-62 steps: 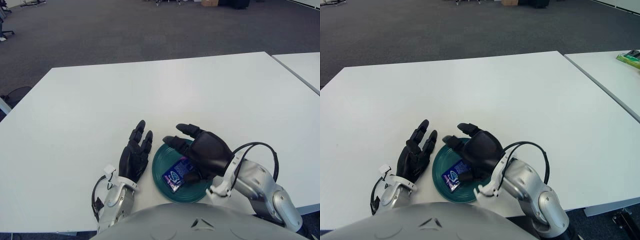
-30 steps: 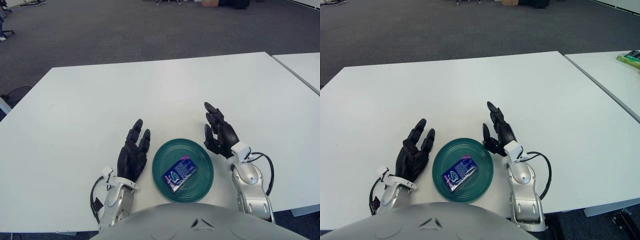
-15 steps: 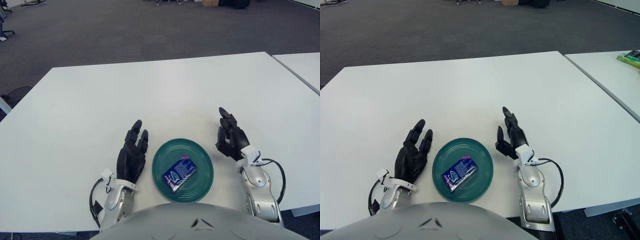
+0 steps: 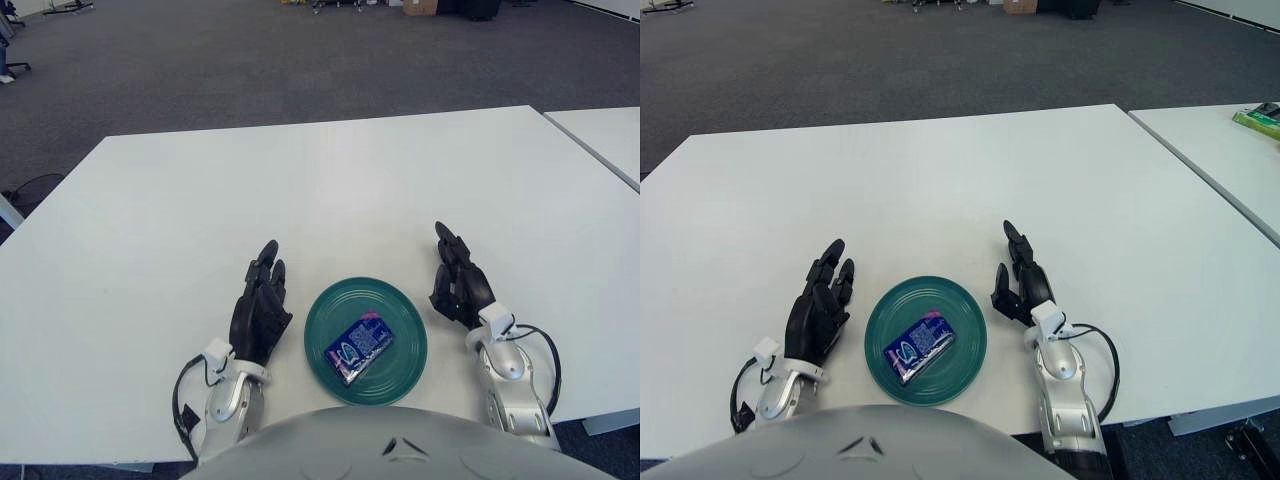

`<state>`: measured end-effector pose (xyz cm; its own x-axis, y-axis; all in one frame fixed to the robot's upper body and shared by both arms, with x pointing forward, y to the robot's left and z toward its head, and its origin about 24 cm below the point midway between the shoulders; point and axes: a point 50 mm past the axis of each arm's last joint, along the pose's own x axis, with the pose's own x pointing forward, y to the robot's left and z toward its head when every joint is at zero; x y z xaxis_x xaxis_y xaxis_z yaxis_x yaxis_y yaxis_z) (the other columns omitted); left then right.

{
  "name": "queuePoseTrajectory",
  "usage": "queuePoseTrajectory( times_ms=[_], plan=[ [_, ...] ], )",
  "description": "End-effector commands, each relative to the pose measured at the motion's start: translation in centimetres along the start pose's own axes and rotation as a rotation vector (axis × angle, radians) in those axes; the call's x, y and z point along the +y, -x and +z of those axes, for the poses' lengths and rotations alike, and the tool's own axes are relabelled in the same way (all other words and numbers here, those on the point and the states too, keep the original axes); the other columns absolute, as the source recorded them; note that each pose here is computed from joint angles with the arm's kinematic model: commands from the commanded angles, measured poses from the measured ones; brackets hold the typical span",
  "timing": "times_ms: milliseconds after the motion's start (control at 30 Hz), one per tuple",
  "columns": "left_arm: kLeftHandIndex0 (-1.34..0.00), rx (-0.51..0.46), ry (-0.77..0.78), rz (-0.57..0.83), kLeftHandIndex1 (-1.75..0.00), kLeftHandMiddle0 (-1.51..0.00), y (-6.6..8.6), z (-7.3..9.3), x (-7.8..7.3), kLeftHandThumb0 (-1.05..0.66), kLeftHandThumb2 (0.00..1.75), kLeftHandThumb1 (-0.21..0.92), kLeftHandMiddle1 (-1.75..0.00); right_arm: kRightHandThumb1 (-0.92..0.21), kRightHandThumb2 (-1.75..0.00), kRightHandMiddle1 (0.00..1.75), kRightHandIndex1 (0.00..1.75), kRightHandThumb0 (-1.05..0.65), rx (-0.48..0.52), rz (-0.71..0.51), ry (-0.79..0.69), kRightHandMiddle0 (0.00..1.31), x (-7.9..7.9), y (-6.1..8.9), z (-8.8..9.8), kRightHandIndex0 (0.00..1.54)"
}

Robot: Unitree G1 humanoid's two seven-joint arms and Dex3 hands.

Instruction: Put the gum into the plate.

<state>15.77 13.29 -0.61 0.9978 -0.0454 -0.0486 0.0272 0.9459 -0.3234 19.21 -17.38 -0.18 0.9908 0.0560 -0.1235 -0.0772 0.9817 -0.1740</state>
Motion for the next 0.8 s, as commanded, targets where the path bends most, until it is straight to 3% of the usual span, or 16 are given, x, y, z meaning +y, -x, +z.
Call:
queuePoseTrajectory(
  times_ms=[0,233,767],
  plan=[
    [0.0,0.088,-0.035,0.032,-0.21,0.0,-1.1,-1.8,1.3,-1.02,1.0,0.92,0.0,-0.92,-1.12,0.08,0.0,-0.88,0.138,0.006,-0.032,0.0,0.2,0.0,-2.8,0.07],
    [0.0,0.093,-0.083,0.05,-0.17,0.0,-2.4,-2.9,2.1,-1.04,1.01,0.92,0.0,-0.92,-1.11,0.09,0.0,-0.88,0.162,0.002,-0.063,0.0,0.5,-0.9,-3.7,0.06],
    [0.0,0.108,-0.104,0.106,-0.21,-0.01,-1.7,-3.6,2.0,-1.05,1.06,0.92,-0.01,-0.92,-1.08,0.16,0.0,-0.85,0.187,-0.006,-0.093,0.0,1.5,-0.5,-5.2,0.07]
  ],
)
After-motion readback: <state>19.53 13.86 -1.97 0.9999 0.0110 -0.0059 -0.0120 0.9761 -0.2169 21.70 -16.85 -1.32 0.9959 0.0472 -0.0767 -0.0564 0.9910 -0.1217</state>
